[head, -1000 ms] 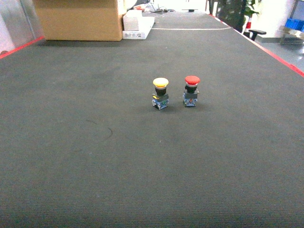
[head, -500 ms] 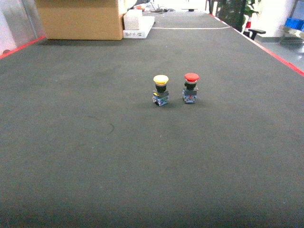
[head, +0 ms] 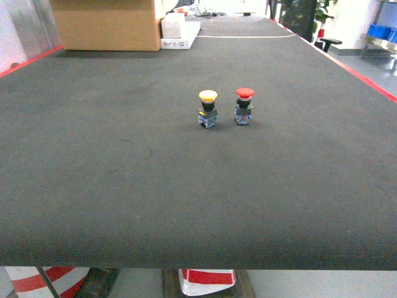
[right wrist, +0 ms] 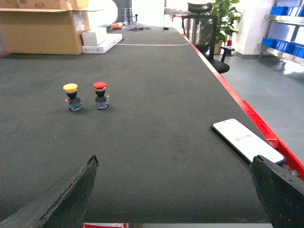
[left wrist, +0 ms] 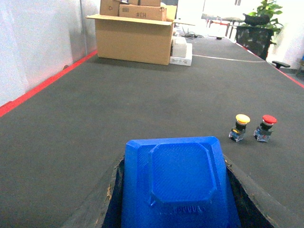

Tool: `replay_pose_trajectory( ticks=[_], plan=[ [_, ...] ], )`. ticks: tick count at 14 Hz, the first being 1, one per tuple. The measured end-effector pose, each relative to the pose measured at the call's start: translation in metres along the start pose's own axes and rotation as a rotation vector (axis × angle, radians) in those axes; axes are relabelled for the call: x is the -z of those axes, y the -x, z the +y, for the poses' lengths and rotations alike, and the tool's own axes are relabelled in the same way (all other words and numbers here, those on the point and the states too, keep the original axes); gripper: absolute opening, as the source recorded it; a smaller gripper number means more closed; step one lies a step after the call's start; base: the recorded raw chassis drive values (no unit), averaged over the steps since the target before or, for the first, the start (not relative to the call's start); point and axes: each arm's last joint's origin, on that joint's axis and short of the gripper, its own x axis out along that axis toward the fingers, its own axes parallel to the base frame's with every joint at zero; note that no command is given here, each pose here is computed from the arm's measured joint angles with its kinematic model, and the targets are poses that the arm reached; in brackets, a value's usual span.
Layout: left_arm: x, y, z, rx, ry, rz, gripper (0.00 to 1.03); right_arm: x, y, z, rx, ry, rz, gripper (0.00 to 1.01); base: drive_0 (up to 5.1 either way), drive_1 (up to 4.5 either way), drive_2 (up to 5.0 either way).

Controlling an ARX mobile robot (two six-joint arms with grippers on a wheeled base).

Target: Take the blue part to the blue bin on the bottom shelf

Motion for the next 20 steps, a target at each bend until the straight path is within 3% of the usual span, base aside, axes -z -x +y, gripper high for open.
replay_pose_trajectory(
  ticks=[20],
  plan=[
    [0.0002,-0.0003,0.0000,-0.001,-0.001,0.002,0.44,-0.0001,0.0000,0.0000,0.000,0.000,-0.001,0.98,0.0,0.00,0.0]
  ],
)
